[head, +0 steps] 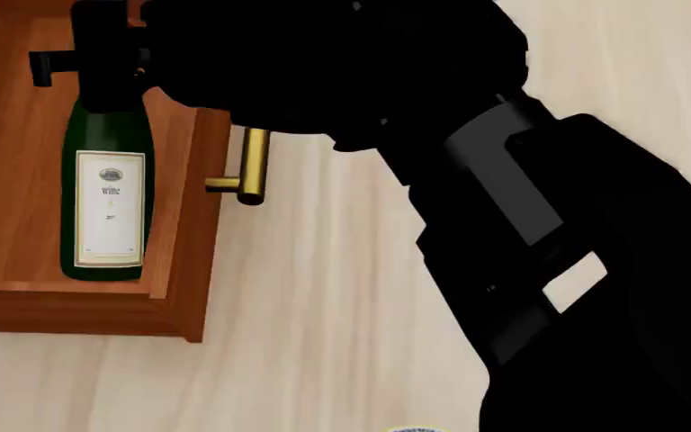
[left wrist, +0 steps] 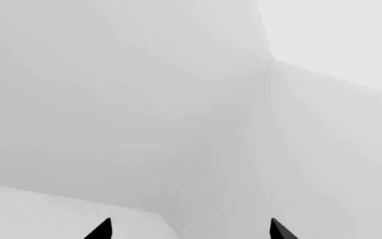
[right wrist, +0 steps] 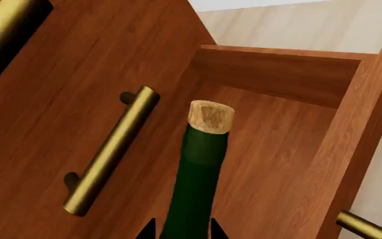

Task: Put the wine bottle in the bottom drawer of the cabinet.

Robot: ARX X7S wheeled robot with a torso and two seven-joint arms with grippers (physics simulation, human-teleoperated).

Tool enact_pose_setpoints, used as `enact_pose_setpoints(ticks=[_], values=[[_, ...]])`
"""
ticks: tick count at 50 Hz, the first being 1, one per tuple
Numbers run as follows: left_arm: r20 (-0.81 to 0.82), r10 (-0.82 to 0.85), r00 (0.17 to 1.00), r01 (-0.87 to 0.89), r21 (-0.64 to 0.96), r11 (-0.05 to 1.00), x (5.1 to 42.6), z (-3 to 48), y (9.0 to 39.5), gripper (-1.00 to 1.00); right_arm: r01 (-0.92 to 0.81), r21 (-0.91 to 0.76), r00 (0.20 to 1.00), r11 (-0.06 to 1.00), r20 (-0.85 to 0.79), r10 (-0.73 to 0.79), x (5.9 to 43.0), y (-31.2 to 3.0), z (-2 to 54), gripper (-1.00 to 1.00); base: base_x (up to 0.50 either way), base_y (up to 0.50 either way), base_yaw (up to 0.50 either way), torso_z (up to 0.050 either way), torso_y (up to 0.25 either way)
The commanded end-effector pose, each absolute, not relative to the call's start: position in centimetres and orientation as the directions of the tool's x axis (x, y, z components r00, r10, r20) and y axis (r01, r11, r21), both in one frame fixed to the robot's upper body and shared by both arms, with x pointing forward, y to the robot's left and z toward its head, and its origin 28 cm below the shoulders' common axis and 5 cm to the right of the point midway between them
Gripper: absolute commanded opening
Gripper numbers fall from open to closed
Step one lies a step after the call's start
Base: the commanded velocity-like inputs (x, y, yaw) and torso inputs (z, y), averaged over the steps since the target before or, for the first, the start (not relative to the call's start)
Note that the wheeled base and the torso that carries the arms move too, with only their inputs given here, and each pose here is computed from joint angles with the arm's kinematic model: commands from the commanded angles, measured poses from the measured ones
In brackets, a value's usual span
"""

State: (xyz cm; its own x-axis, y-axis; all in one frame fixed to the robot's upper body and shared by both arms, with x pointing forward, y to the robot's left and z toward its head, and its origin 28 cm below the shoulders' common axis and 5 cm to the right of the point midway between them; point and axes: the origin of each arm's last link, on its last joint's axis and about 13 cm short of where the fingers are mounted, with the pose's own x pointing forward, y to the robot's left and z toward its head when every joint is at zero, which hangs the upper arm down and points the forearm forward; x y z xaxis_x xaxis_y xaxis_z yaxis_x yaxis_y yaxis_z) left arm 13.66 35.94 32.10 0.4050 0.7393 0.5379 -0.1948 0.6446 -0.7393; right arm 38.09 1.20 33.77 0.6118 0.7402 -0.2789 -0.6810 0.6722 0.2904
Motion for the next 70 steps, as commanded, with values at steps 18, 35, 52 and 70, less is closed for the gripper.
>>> enact_pose_setpoints(ticks=[18, 35, 52, 70], values=[[0.534, 0.740, 0.408, -0.198, -0.740, 0.643, 13.7, 32.1, 35.9, 1.00, -0.611, 0.103, 0.609, 0.785, -0.572, 0.549, 38.6, -0.1, 27.6, -1.00, 0.00, 0.00, 0.00, 0.000, -0.201], [0.523, 0.746, 0.413, -0.201, -0.747, 0.634, 13.8, 32.0, 36.0, 1.00, -0.611, 0.103, 0.609, 0.785, -0.572, 0.549, 38.6, -0.1, 27.6, -1.00, 0.00, 0.01, 0.01, 0.000, -0.096], [0.524, 0.744, 0.415, -0.206, -0.742, 0.638, 13.9, 32.0, 35.9, 1.00, -0.611, 0.103, 0.609, 0.785, -0.572, 0.549, 38.6, -0.1, 27.6, -1.00, 0.00, 0.00, 0.01, 0.000, -0.011], [0.523, 0.743, 0.417, -0.217, -0.737, 0.640, 14.0, 32.0, 35.9, 1.00, -0.482, 0.031, 0.718, 0.876, -0.559, 0.415, 39.2, -1.2, 28.4, 1.00, 0.00, 0.01, 0.01, 0.000, -0.015]])
